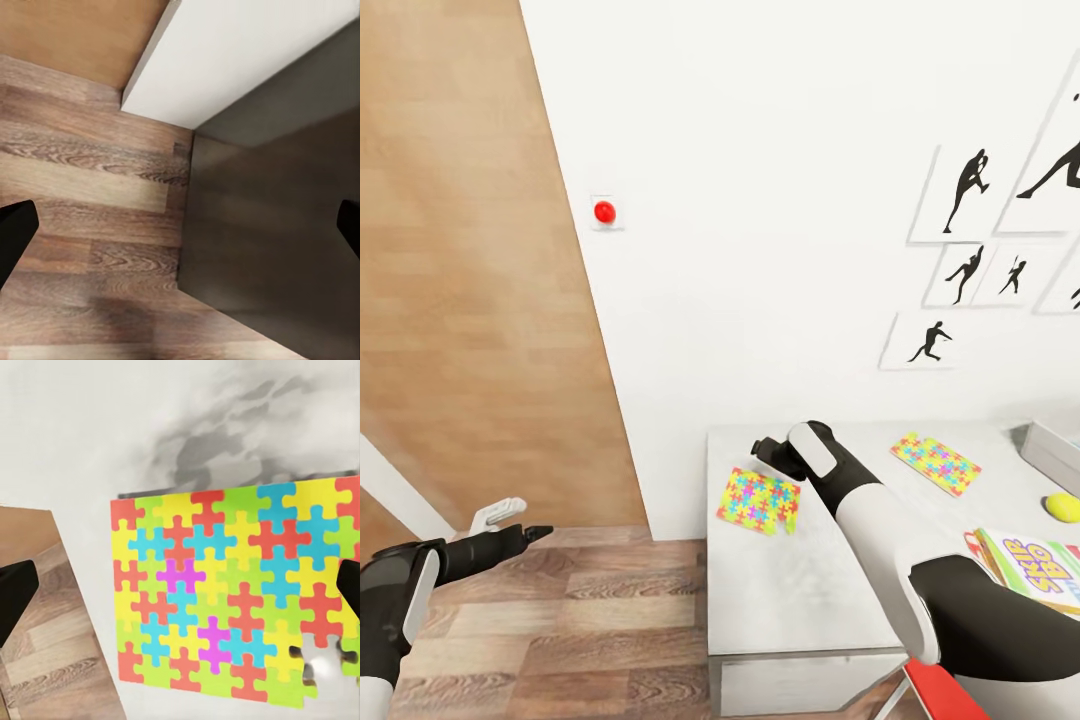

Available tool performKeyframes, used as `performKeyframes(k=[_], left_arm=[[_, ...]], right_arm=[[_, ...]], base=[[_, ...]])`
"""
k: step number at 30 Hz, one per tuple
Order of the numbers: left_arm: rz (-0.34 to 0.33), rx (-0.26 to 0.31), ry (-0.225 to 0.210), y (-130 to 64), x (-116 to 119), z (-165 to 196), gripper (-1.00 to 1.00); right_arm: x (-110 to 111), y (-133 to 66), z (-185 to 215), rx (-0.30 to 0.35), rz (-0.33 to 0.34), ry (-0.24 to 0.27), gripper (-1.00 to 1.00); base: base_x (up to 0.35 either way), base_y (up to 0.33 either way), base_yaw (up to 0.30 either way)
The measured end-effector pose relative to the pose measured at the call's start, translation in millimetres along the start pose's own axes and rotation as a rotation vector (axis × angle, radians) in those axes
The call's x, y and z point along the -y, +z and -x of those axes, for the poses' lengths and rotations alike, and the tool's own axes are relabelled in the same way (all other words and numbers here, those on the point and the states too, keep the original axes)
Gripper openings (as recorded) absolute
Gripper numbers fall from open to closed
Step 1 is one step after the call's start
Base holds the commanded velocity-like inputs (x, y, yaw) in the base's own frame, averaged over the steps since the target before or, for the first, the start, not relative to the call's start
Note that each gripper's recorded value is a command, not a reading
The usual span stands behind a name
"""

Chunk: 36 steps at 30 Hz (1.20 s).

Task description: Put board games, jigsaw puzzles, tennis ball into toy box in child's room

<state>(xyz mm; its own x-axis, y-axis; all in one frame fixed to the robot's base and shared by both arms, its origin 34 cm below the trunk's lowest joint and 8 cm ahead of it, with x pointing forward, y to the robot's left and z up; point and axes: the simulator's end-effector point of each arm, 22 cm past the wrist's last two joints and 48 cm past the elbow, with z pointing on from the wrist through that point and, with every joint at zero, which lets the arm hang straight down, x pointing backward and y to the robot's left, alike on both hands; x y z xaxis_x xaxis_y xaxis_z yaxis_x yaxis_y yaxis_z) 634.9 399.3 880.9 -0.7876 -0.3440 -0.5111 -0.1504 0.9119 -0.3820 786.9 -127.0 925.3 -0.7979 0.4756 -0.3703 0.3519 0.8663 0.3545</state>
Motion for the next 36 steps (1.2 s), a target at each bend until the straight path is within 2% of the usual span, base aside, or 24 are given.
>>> performKeyframes(k=[13, 36], left_arm=[[-0.001, -0.001, 0.000, 1.4, 0.0, -1.0, 1.00], [-0.001, -0.002, -0.001, 1.6, -0.2, -1.5, 1.00]], right_arm=[[2.1, 2.5, 1.9, 0.014, -0.003, 0.010, 1.00], [2.6, 3.0, 1.7, 0.015, -0.004, 0.009, 1.00]], base=[[0.001, 0.046, -0.111], [0.049, 0.032, -0.014]])
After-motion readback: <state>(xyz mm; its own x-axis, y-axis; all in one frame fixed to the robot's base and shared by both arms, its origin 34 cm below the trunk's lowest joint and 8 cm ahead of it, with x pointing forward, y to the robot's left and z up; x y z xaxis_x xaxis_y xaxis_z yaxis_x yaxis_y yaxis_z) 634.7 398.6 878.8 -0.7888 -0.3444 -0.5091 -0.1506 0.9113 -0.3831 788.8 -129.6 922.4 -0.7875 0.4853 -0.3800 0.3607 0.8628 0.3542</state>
